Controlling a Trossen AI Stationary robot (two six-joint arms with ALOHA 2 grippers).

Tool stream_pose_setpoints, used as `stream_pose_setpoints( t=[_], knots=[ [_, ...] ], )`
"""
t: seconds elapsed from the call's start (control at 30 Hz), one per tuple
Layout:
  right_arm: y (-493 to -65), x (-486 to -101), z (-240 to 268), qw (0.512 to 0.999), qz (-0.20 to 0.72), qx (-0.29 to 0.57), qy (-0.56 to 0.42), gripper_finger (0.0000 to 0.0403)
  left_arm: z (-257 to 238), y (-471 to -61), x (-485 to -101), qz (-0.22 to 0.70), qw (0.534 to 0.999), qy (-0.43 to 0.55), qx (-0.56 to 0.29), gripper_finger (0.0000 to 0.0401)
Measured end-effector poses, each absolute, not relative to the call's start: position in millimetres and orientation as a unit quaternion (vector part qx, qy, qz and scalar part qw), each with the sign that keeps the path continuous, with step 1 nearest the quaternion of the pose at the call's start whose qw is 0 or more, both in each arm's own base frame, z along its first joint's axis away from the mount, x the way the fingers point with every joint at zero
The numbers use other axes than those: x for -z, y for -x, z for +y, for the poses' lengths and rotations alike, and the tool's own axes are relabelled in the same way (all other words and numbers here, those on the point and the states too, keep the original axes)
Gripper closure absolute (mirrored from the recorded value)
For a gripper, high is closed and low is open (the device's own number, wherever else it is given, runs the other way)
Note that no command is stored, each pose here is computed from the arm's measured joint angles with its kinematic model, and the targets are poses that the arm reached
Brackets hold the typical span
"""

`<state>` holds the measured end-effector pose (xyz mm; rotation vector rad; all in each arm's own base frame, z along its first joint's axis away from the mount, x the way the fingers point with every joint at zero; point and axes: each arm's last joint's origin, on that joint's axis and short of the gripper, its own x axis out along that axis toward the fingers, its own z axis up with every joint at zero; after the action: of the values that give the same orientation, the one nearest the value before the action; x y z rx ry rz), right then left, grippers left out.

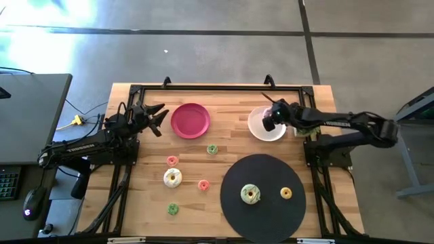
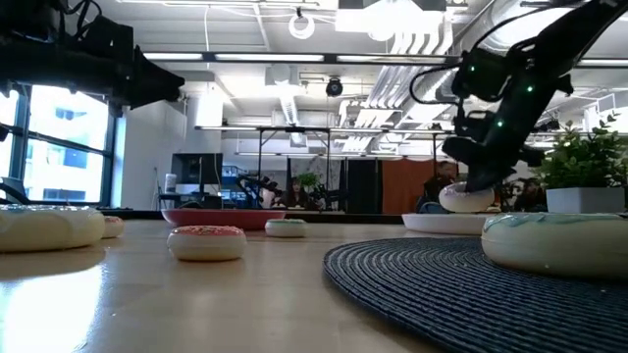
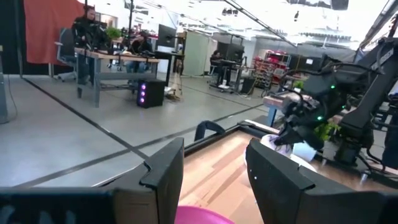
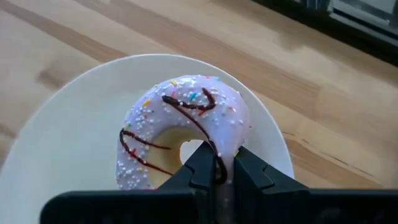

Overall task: Pick & Place donuts
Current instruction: Put the large purple donut on the white plate, then put the large light blue donut on the white plate

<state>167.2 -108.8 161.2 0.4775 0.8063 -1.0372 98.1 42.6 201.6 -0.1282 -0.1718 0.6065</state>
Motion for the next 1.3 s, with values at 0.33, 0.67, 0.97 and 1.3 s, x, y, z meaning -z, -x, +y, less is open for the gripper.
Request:
stream_pose_setpoints(
  t=[0.33, 0.67, 0.97, 1.3],
  knots=[
    [-171.8, -146.2, -122.8, 0.766, 0.401, 0.46, -0.201, 0.0338, 42.6, -98.1, -201.6, -0.085, 0.949, 0.065, -0.298, 0.0233],
    [-180.7, -154.9, -129.0, 0.786, 0.409, 0.428, -0.176, 0.0258, 42.6, -98.2, -201.6, -0.085, 0.949, 0.065, -0.298, 0.0233],
    [-191.6, -188.0, -136.1, 0.782, 0.438, 0.415, -0.16, 0.0227, 42.3, -98.4, -201.3, -0.083, 0.951, 0.065, -0.292, 0.0233],
    [-182.6, -169.1, -129.7, 0.767, 0.467, 0.405, -0.17, 0.0224, 42.3, -98.5, -200.6, -0.079, 0.951, 0.065, -0.292, 0.0233]
  ],
)
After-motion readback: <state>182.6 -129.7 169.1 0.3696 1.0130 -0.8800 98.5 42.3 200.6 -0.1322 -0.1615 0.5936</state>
